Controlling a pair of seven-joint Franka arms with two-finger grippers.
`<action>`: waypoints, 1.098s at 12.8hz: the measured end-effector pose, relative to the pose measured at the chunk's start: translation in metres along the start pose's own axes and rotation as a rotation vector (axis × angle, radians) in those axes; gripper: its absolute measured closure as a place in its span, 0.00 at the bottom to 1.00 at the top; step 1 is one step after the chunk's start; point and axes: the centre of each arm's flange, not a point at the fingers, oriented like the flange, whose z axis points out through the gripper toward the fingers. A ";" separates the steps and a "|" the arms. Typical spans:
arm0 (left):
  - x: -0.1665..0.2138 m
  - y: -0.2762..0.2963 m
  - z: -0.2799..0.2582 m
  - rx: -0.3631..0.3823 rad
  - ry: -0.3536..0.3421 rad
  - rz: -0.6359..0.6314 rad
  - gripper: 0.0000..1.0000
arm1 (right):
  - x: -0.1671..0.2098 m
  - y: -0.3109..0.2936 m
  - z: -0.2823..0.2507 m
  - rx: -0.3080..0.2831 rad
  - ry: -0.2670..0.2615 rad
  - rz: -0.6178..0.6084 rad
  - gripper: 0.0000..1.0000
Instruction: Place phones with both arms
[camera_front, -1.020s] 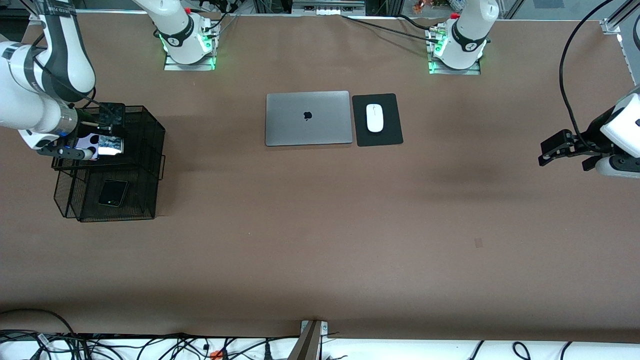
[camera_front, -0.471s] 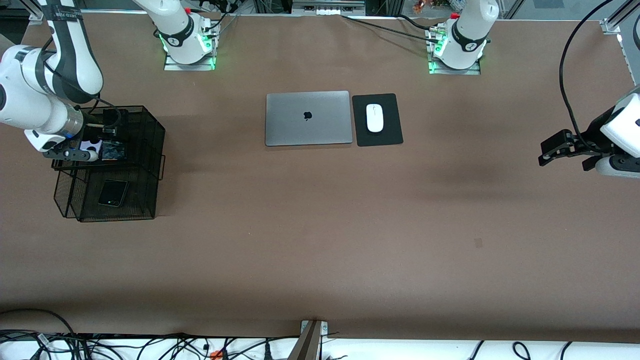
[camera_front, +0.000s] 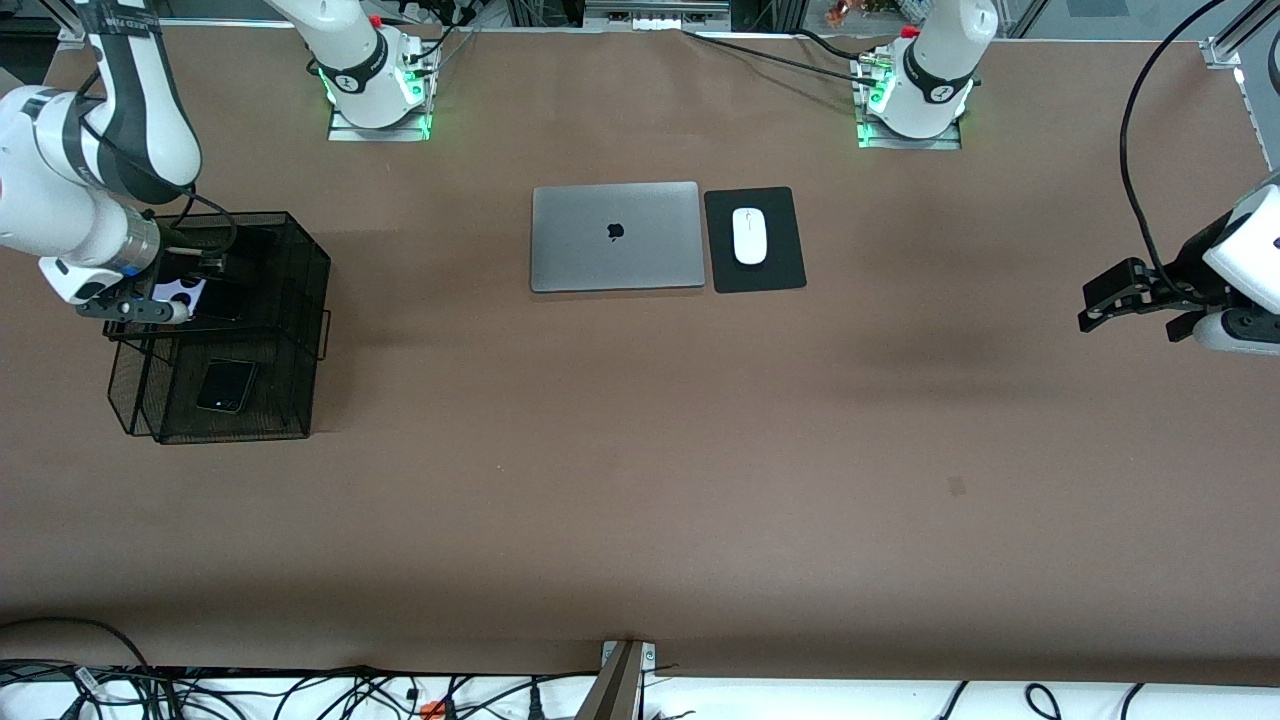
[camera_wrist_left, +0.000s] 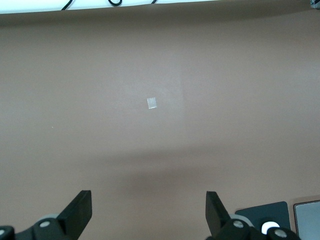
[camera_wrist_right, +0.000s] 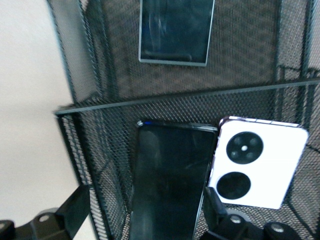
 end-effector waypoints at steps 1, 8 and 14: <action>0.000 0.000 0.000 0.000 0.001 0.000 0.00 | 0.005 -0.006 -0.020 0.000 -0.006 -0.013 0.00; 0.000 0.001 -0.001 0.000 0.003 0.001 0.00 | 0.022 -0.089 -0.199 -0.021 -0.150 -0.154 0.00; 0.001 0.003 -0.002 0.000 0.004 0.006 0.00 | 0.034 -0.085 -0.248 -0.032 0.111 -0.162 0.00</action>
